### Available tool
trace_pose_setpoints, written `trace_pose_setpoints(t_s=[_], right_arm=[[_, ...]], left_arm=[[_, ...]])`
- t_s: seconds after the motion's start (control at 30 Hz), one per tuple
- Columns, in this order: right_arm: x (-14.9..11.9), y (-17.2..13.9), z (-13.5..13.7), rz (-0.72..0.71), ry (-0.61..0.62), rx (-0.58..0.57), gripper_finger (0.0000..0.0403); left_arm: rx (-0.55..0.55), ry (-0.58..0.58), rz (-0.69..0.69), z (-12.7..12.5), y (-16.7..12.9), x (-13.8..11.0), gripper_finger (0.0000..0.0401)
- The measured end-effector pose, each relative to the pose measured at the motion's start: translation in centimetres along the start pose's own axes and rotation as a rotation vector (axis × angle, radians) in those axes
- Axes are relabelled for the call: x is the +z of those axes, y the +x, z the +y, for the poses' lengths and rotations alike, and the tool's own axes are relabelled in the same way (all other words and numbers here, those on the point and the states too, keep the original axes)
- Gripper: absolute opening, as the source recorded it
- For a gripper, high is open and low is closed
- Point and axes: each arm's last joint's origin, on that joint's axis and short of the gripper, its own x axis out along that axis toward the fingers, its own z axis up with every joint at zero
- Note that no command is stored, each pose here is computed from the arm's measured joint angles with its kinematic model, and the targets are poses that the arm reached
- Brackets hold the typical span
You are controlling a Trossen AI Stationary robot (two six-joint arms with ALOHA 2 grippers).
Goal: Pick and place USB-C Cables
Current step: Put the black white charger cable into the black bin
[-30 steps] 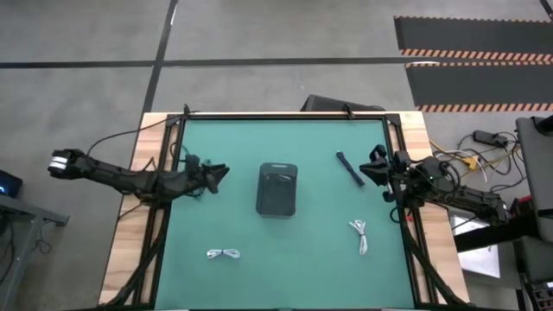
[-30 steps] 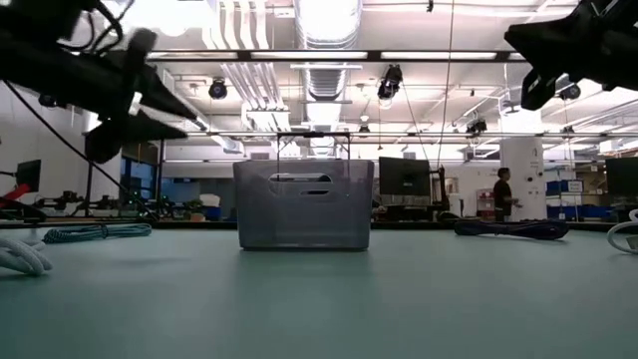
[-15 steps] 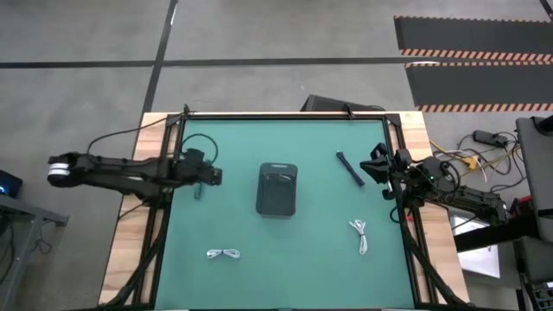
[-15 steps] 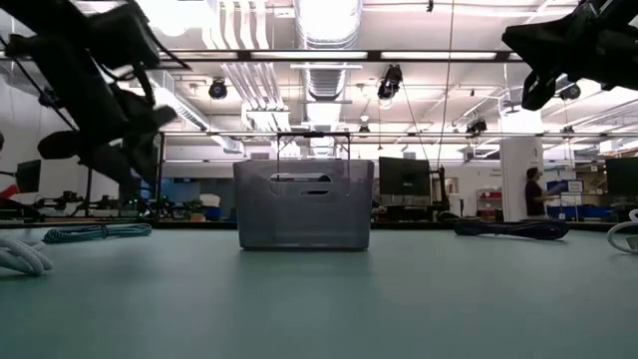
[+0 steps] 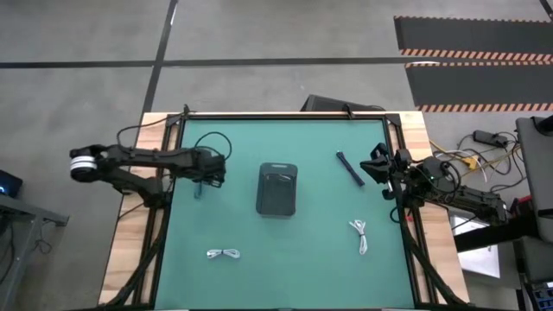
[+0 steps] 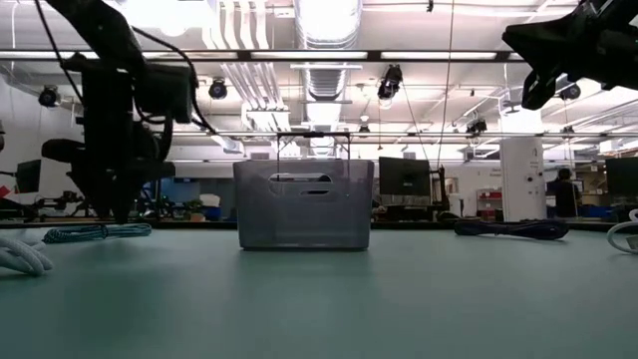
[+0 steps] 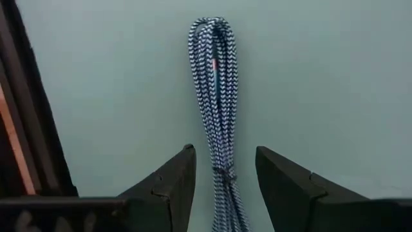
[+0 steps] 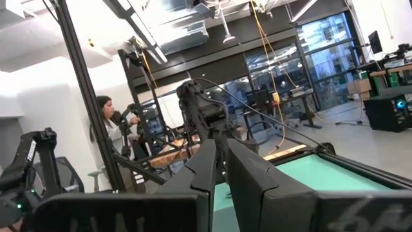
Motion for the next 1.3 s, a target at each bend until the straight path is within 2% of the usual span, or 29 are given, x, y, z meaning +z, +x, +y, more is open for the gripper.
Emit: trace_pose_setpoints(t_s=[0.4, 0.97, 1.07, 1.3], right_arm=[[0.0, 0.0, 0.0, 0.000, -0.001, 0.000, 0.0027], [0.0, 0.0, 0.0, 0.001, -0.001, 0.000, 0.0027], [0.0, 0.0, 0.0, 0.001, -0.001, 0.000, 0.0027], [0.0, 0.0, 0.0, 0.001, -0.001, 0.000, 0.0027]], left_arm=[[0.096, 0.021, 0.081, -0.4, 1.9, 0.4, 0.0145], [0.096, 0.025, 0.082, -0.4, 2.0, 0.5, 0.0142], [0.091, 0.024, 0.082, -0.4, 2.0, 0.5, 0.0120], [0.103, 0.027, 0.085, -0.3, 2.1, 0.4, 0.0026]])
